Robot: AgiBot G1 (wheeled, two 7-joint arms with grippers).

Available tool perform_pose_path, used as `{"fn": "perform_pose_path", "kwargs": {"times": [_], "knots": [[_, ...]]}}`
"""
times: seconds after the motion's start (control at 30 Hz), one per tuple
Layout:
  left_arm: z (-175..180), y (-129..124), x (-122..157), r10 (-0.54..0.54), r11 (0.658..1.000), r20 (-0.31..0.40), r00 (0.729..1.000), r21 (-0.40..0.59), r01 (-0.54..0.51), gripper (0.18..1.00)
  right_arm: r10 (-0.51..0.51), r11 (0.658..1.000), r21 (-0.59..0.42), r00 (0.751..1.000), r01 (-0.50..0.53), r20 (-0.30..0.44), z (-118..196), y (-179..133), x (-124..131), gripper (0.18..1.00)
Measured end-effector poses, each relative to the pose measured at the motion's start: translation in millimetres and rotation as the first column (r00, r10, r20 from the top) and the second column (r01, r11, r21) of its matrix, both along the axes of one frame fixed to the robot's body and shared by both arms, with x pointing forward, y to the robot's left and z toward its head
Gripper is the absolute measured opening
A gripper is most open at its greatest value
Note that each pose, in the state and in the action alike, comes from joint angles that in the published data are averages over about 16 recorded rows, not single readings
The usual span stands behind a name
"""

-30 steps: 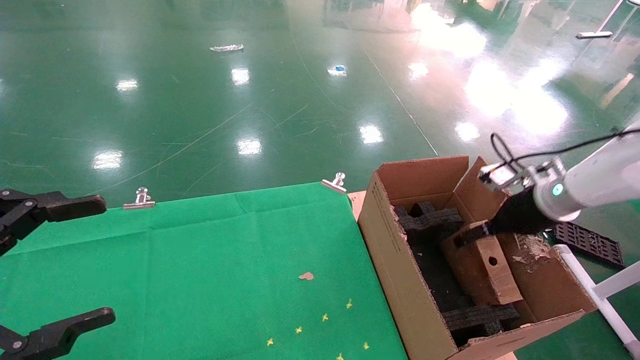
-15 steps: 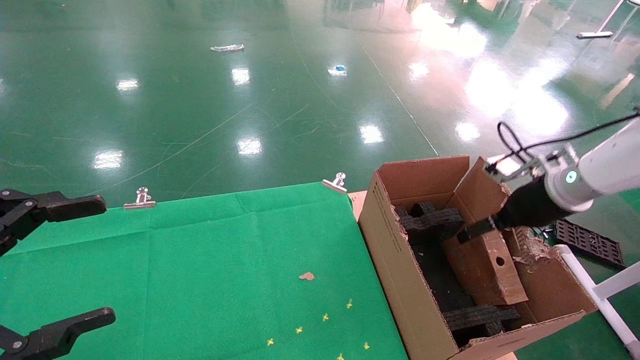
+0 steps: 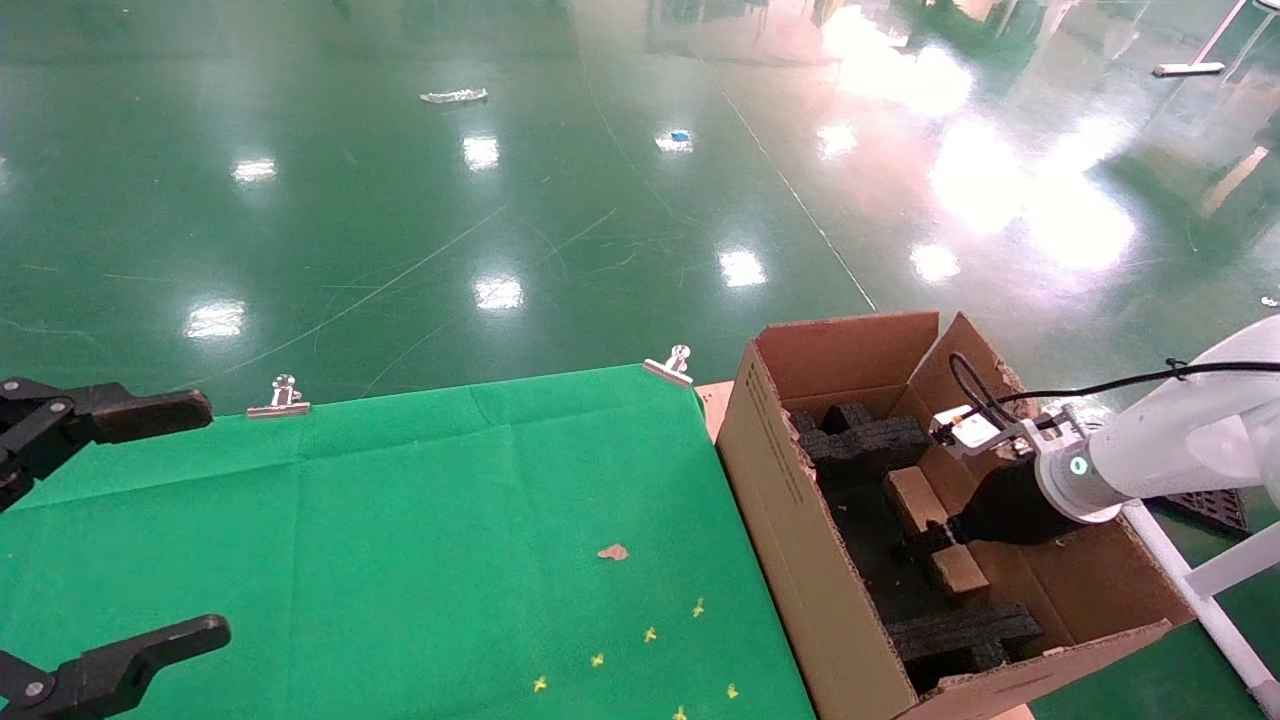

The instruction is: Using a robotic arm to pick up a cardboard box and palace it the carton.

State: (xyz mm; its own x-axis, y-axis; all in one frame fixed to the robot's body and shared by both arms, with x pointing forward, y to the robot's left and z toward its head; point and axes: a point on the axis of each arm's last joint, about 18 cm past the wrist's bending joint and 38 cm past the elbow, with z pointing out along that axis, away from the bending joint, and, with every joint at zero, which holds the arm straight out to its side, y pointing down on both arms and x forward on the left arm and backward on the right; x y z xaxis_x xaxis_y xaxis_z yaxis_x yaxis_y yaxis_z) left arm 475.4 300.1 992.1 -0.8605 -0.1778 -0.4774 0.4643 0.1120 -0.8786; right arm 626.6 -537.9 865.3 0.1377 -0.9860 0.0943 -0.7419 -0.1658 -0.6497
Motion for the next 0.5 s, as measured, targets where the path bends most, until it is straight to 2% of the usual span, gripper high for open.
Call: {"fn": "perform_pose_path", "kwargs": {"times": [0.13,0.27,0.37,0.5], "knots": [[0,0,0,0.000,1.000,0.000,1.000,0.000,0.000,1.001,0.043,0.999,0.006,0.998,-0.043,0.054,17,2,2,1.000],[0,0,0,0.000,1.000,0.000,1.000,0.000,0.000,1.001,0.111,0.994,0.001,0.984,-0.113,0.140,51,7,2,1.000],[0,0,0,0.000,1.000,0.000,1.000,0.000,0.000,1.001,0.176,0.984,-0.009,0.959,-0.178,0.223,79,11,0,1.000],[0,0,0,0.000,1.000,0.000,1.000,0.000,0.000,1.001,0.266,0.962,-0.037,0.904,-0.269,0.335,115,19,-5,1.000]]}}
